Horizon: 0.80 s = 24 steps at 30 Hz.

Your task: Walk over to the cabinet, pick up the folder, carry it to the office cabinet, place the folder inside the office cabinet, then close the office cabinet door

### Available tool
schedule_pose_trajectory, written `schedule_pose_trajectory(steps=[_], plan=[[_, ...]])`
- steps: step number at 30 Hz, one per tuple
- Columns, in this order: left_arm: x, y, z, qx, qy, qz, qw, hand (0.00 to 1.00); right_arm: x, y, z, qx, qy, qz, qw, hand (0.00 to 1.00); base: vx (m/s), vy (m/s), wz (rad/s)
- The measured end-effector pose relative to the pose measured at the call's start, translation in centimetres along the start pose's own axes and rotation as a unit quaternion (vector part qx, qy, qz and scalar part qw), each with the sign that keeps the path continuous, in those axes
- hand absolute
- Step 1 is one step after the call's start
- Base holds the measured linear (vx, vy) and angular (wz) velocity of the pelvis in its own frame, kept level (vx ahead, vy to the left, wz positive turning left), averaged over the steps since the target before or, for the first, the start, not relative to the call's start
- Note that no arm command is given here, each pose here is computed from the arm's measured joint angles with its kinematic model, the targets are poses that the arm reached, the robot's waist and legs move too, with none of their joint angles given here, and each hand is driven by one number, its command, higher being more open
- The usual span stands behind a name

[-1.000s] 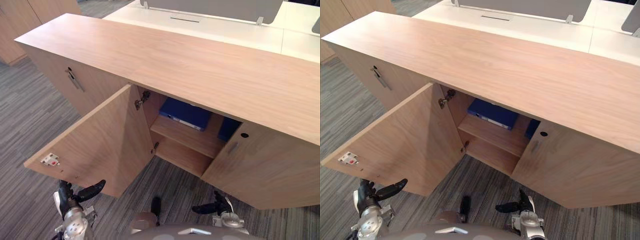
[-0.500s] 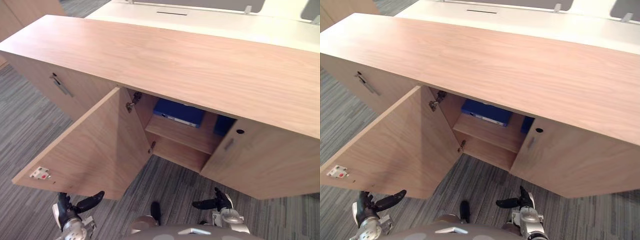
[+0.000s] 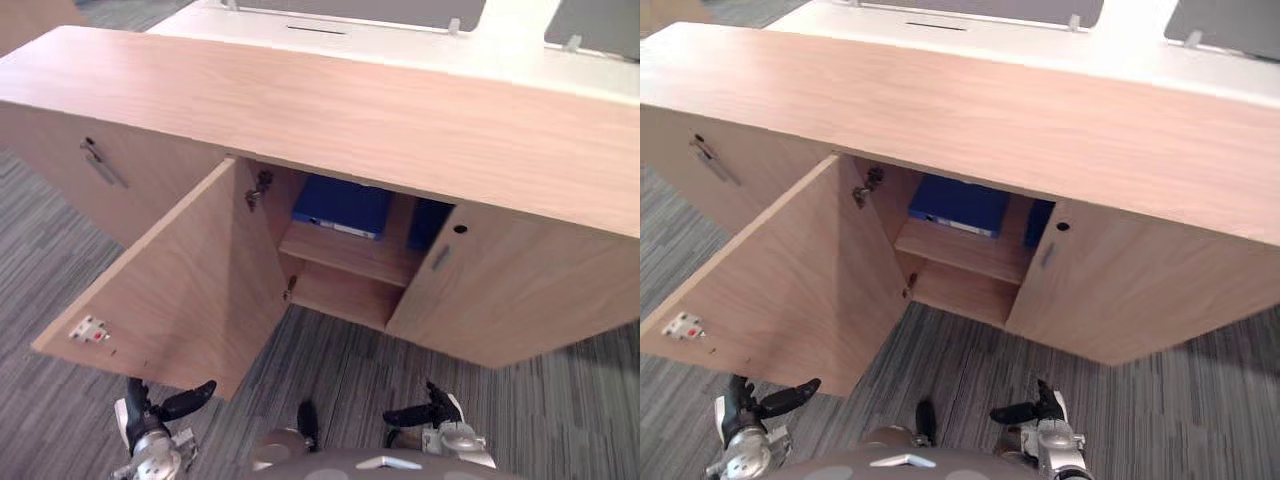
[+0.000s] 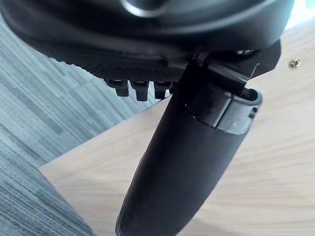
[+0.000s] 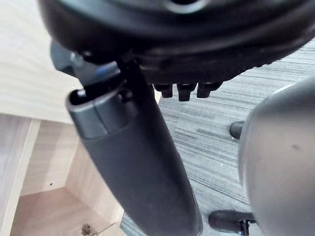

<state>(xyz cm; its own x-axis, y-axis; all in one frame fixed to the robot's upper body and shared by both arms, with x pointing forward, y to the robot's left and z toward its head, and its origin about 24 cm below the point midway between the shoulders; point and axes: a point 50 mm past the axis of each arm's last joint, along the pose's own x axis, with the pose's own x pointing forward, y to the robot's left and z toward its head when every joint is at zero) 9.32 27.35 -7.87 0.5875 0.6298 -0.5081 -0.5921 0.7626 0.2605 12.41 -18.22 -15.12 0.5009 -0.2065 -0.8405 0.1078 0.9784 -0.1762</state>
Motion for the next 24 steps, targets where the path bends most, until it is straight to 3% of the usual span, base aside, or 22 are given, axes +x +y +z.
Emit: schedule_pose_trajectory(steps=[3,9,24], plan=[[0.3,-1.7,0.9,-0.005,-0.014,-0.028,1.000,1.00,0.1,-0.1,0.3,0.010,-0.003,-0.003,1.000,1.00,-0.06,0.036,0.47],[-0.3,-2.6,0.7,-0.017,-0.008,-0.036,0.999,1.00,-0.1,0.1,-0.2,0.030,0.003,-0.013,0.999,1.00,0.01,-0.002,0.17],[0.0,-1.1,0.1,0.044,0.010,-0.018,0.999,1.00,-0.2,0.1,-0.6,0.041,0.012,-0.020,0.999,1.00,0.05,-0.046,0.09]])
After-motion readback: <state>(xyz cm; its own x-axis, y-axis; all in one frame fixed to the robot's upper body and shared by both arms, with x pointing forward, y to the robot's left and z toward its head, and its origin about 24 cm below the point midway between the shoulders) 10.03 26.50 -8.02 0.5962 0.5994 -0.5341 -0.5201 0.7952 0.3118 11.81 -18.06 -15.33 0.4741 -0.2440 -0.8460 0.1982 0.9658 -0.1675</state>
